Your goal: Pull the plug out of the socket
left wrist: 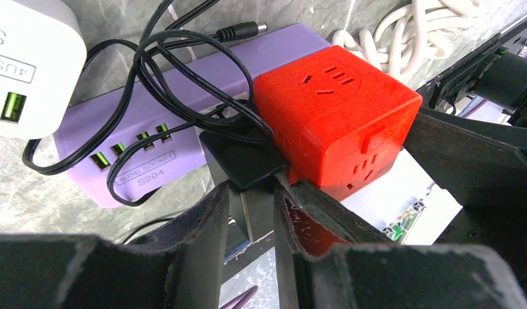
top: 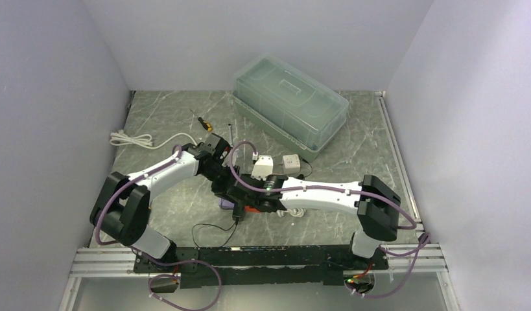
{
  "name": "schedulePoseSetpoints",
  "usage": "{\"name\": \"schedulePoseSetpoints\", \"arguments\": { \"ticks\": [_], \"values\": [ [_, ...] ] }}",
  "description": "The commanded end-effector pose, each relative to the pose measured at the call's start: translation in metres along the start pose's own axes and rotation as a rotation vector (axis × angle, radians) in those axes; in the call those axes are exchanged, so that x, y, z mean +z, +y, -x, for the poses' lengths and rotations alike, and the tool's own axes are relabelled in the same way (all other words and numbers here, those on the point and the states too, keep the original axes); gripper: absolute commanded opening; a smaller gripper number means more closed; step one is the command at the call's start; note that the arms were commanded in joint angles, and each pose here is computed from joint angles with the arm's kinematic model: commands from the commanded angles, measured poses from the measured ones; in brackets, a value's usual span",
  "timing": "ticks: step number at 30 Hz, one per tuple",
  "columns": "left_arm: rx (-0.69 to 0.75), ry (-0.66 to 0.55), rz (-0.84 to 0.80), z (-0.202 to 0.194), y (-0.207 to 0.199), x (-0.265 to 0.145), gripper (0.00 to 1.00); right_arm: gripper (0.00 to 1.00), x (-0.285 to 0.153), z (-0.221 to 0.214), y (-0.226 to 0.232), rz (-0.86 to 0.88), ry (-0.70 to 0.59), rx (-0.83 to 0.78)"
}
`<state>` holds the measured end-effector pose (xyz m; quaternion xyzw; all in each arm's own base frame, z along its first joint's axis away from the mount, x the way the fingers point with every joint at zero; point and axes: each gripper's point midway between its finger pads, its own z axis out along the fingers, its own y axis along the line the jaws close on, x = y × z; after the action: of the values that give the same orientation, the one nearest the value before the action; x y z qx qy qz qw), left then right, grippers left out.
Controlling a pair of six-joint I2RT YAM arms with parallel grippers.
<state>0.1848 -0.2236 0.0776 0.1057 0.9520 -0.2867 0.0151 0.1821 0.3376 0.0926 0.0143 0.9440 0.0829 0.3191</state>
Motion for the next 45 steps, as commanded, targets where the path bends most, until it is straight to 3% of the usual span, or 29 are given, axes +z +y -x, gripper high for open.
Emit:
{"name": "schedulePoseSetpoints", "arguments": {
  "ticks": [1, 20, 38, 45],
  "values": [
    [0.008, 0.017, 0.159, -0.004, 0.036, 0.016, 0.33, 0.0, -0.023, 0.027, 0.016, 0.128, -0.06, 0.108],
    [0.009, 0.027, 0.166, -0.005, 0.037, 0.019, 0.33, 0.0, -0.026, 0.028, 0.031, 0.114, -0.077, 0.072],
    [0.01, 0.021, 0.171, -0.003, 0.037, 0.018, 0.33, 0.0, -0.062, 0.063, -0.017, 0.023, -0.213, 0.062],
    [0.044, -0.02, 0.11, 0.003, 0.022, 0.012, 0.44, 0.0, -0.029, 0.094, -0.037, 0.129, -0.152, 0.03]
  ]
}}
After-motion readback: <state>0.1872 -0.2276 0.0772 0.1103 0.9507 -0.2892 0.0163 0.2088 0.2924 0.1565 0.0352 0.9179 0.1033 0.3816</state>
